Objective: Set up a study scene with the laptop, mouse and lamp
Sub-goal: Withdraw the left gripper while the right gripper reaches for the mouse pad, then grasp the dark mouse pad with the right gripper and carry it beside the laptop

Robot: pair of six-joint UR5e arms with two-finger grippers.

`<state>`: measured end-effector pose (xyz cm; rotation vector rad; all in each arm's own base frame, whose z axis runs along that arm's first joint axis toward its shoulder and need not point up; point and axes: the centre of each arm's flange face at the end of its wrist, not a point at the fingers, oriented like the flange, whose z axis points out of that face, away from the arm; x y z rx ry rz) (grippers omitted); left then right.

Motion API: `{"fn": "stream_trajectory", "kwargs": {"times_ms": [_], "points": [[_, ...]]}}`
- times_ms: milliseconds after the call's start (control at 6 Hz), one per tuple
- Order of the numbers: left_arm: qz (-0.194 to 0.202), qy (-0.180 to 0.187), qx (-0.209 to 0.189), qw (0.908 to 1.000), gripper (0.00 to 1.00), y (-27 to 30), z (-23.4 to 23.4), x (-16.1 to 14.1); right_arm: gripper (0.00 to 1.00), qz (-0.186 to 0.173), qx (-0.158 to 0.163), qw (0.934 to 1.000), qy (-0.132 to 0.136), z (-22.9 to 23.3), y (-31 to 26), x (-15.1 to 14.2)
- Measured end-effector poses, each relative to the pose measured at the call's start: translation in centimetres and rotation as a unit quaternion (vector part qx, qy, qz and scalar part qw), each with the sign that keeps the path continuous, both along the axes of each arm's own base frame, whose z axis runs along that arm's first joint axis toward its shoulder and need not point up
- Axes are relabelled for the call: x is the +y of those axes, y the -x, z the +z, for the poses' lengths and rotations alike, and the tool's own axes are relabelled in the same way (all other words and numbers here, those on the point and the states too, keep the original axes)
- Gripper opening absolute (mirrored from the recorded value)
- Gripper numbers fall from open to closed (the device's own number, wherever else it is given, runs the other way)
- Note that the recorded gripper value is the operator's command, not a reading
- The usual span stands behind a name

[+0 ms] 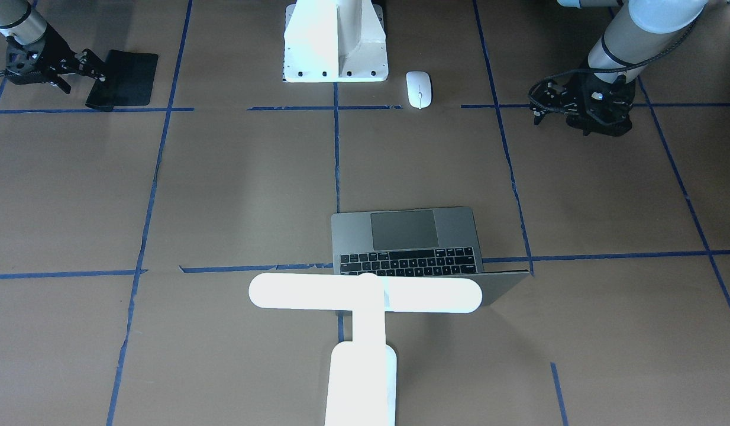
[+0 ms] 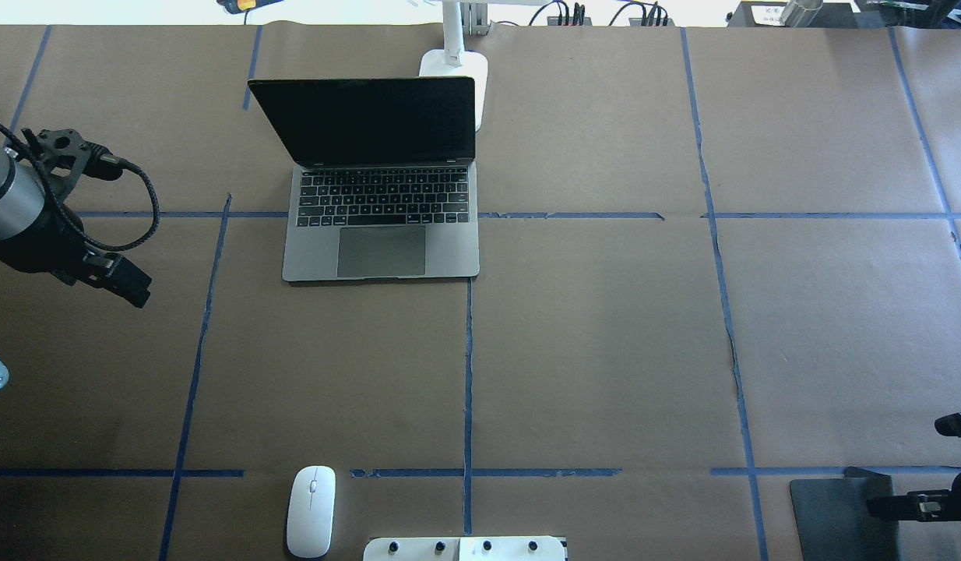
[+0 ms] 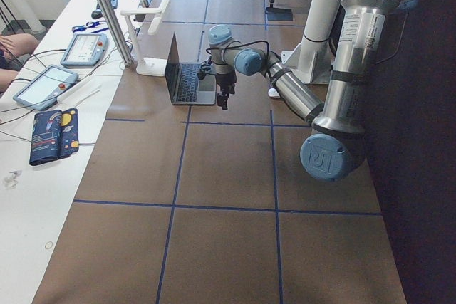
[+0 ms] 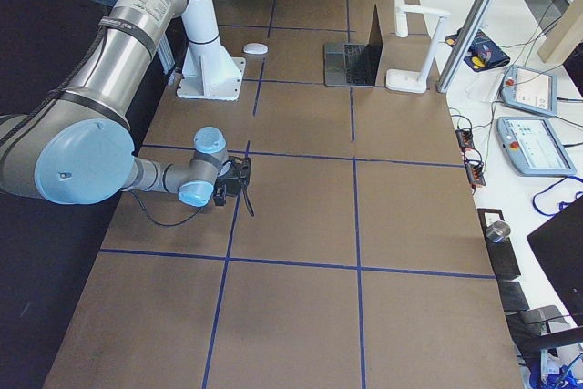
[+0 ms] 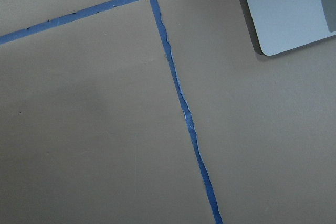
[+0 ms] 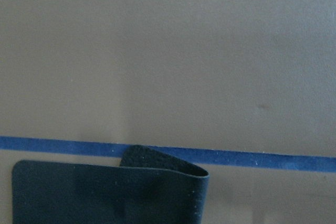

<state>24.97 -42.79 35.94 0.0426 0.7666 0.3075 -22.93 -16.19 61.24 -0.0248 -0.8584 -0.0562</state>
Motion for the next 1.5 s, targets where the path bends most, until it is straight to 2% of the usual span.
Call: {"fn": "stream_trajectory", "kwargs": {"times_ms": [500,667,1167,1500], "points": [[0.0,0.0,0.0,1.0,1.0,0.1,0.0,0.1,0.18,0.008,-0.006,0.9998,0.015,-0.3,1.1,0.2],[0.0,0.0,0.001,1.0,1.0,0.2,-0.1,0.2,0.03,0.011,-0.007,0.9998,0.018,-0.3,1.3,0.2],[0.001,-0.001,0.004,1.0,1.0,0.3,-0.3,0.4,0.0,0.028,-0.022,0.9993,0.006,-1.9,1.4,-0.4],[0.001,0.0,0.004,1.0,1.0,0.3,-0.3,0.4,0.0,0.062,-0.065,0.9959,-0.007,-5.9,2.0,-2.0]]}}
